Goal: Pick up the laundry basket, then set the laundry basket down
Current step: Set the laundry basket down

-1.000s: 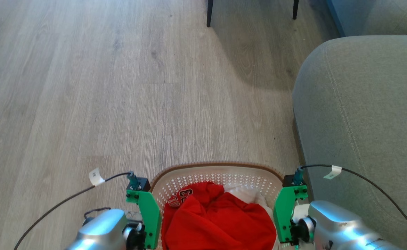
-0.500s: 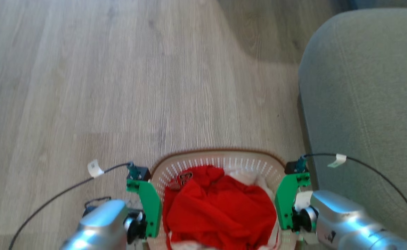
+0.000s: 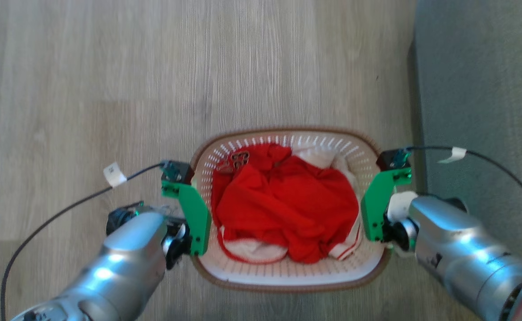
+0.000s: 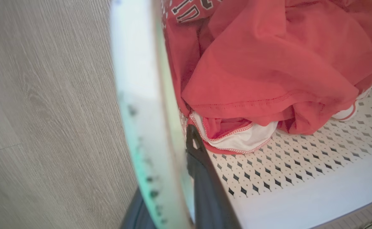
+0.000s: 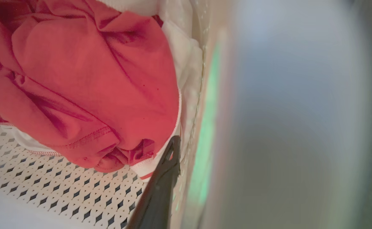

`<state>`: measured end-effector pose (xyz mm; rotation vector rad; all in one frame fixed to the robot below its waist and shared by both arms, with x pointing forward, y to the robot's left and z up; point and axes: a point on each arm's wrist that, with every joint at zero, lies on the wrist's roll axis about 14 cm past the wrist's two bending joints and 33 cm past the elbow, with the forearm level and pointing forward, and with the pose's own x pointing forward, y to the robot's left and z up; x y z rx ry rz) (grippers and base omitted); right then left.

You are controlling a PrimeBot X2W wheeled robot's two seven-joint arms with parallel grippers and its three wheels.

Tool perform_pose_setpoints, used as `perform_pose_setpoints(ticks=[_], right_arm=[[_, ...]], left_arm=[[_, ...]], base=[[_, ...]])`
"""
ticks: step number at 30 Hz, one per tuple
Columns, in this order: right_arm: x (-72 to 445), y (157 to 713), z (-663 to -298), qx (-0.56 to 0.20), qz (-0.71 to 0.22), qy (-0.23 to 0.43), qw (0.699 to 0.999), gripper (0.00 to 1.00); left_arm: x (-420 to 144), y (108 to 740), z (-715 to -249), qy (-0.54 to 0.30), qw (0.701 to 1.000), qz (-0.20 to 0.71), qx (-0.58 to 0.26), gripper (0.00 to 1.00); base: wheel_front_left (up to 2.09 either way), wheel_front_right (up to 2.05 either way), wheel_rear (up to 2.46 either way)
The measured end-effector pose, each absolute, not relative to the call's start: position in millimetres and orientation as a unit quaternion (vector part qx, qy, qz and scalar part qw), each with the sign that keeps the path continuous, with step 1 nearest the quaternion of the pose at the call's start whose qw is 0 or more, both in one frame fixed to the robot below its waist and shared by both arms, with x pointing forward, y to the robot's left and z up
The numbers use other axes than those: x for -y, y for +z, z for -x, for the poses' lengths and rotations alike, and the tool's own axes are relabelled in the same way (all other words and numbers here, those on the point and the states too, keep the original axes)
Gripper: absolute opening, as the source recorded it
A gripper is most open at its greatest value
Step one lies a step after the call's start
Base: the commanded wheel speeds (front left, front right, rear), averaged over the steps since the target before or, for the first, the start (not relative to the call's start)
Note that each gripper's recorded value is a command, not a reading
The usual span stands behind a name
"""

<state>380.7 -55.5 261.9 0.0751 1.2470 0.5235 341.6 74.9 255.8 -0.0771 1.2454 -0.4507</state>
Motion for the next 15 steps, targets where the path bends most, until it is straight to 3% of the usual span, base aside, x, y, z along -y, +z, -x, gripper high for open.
perform_pose_setpoints(ticks=[15], right_arm=[[61.2, 183.3, -404.9, -0.614, -0.053, 0.234, 0.752, 0.0]], left_arm=[[-66.0, 190.5, -369.3, -0.223, 0.771, 0.03, -0.596, 0.0]], base=[[0.0, 0.0, 0.0]])
